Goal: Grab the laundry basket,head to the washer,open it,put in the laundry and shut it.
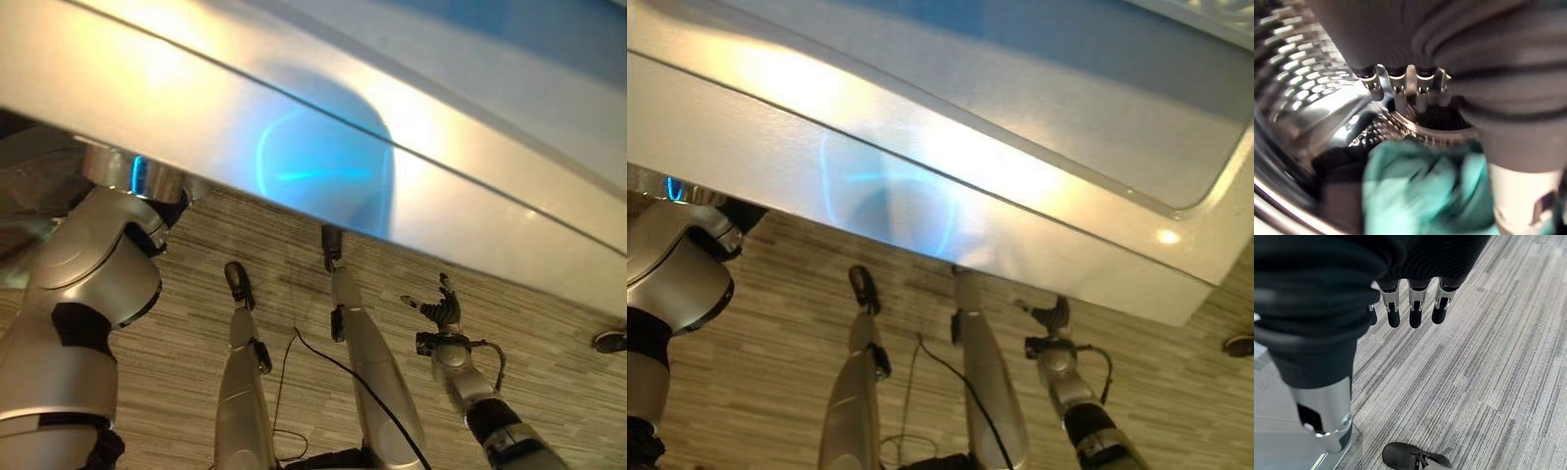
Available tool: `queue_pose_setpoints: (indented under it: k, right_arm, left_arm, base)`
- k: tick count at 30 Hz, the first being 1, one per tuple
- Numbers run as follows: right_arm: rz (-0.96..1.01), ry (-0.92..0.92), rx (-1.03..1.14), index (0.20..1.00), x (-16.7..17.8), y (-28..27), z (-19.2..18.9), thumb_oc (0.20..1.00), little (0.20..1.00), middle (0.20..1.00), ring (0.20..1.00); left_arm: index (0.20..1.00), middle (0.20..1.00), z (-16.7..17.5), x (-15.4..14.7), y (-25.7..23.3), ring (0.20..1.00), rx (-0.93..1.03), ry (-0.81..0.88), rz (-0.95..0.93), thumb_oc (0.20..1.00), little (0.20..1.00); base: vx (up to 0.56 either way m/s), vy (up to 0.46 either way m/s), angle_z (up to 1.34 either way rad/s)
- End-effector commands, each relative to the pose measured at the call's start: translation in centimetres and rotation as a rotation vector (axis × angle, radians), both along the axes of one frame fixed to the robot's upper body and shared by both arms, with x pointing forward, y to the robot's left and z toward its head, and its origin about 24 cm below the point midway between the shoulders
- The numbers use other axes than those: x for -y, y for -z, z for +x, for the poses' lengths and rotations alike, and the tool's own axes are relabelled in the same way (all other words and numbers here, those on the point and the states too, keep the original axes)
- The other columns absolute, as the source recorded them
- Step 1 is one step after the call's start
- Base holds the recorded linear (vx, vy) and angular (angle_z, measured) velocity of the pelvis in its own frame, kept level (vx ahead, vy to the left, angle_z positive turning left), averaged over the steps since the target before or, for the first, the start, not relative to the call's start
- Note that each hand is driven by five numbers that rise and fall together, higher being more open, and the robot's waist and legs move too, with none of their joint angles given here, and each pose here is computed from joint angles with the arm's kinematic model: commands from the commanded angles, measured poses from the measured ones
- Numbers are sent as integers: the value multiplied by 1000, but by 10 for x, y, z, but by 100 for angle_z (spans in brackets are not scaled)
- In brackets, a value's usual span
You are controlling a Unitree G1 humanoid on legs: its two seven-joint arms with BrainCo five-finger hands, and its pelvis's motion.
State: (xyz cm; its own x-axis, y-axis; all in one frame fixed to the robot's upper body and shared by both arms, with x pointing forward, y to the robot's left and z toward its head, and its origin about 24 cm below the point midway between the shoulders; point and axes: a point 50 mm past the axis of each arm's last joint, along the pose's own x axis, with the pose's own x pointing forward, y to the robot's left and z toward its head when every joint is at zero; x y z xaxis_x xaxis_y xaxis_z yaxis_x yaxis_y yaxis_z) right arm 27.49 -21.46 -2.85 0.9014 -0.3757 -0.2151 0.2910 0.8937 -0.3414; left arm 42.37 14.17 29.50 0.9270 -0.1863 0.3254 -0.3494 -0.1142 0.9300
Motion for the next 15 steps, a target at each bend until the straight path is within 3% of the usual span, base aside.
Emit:
queue_pose_setpoints:
  k: [1,6,10,15]
  right_arm:
    - [15,68,-80,1000,27,16,-24,1000,1000,1000,1000]
    - [40,66,-111,1000,28,21,-30,1000,1000,1000,1000]
    - [19,35,-76,1000,18,19,-24,1000,1000,1000,1000]
    - [19,52,-102,1000,4,27,-31,1000,1000,1000,1000]
  left_arm:
    - [1000,1000,-6,10,-49,1000,82,-5,-60,1000,1000]
    - [1000,1000,-19,22,-74,1000,202,114,-148,1000,1000]
    - [1000,1000,-18,29,-70,1000,339,99,-166,1000,1000]
    - [1000,1000,-33,25,-33,1000,317,418,-908,1000,1000]
  base:
    - [-9,9,8]
    - [-4,5,4]
    - [0,0,0]
    - [-12,8,-5]
